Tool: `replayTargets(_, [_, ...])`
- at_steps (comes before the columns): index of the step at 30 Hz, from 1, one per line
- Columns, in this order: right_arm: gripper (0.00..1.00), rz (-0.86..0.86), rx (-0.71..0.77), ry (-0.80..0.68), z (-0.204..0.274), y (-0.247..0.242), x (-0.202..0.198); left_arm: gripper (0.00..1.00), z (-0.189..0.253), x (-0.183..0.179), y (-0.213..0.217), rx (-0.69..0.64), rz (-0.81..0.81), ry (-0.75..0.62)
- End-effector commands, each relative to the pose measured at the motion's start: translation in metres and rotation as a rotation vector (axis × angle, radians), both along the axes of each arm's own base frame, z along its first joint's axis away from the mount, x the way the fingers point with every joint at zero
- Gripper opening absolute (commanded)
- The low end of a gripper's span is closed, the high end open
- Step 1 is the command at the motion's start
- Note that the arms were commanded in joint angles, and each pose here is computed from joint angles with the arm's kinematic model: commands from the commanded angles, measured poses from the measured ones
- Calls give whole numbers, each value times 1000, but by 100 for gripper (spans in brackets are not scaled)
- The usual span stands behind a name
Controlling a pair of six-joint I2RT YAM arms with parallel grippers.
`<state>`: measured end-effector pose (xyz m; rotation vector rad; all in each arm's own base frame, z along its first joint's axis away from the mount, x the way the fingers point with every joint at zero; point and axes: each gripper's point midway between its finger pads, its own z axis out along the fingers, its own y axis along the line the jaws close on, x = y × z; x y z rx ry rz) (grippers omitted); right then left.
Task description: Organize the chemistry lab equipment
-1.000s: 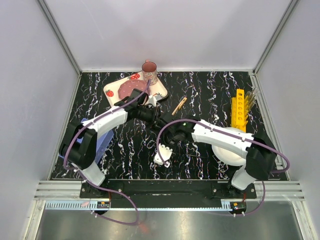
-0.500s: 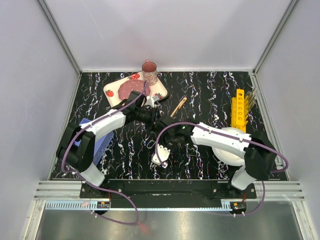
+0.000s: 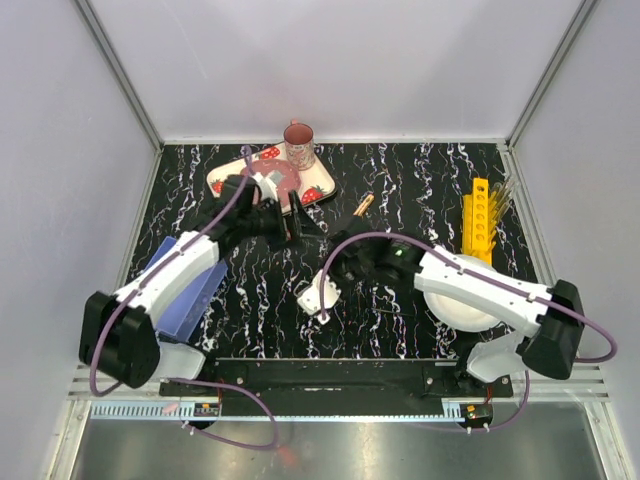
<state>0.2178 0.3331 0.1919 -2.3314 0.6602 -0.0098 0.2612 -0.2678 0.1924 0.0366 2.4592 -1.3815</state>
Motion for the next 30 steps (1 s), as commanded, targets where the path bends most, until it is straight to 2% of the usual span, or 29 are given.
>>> replayTargets(1, [10,-131,177,140,51,-1,-15,99,40,37,50,96,245,-257])
replayTargets(3, [10,-204,226,200,66,-5,-19,99,54,47,81,153,345,-332])
replayTargets(7, [10,-323,336,281,99,-17,-20,99,70,55,135,298,447,-464])
replayTargets(11, [11,-507,496,362,134,-51,11,99,70,51,165,411,462,-530])
replayTargets(15, [10,-773,658,400,157,-119,73,99,55,39,175,509,392,-578])
replayTargets(17, [10,-875,750,436,169,-142,88,99,47,34,179,534,394,-586])
replayTargets(18, [10,-953,838,416,181,-172,108,99,47,35,180,533,402,-600])
replayTargets(19, [10,-1019,915,466,187,-184,113,99,48,34,180,530,405,-616])
replayTargets(20, [11,-1056,994,447,200,-202,122,99,46,32,181,532,410,-624])
replayTargets(23, [10,-1215,1178,460,208,-264,132,99,36,33,187,571,416,-643])
replayTargets(26, [12,-1330,1266,434,199,-305,125,99,17,30,190,598,396,-616])
replayTargets(30, [13,-1470,1384,389,187,-349,125,99,18,28,183,570,363,-614])
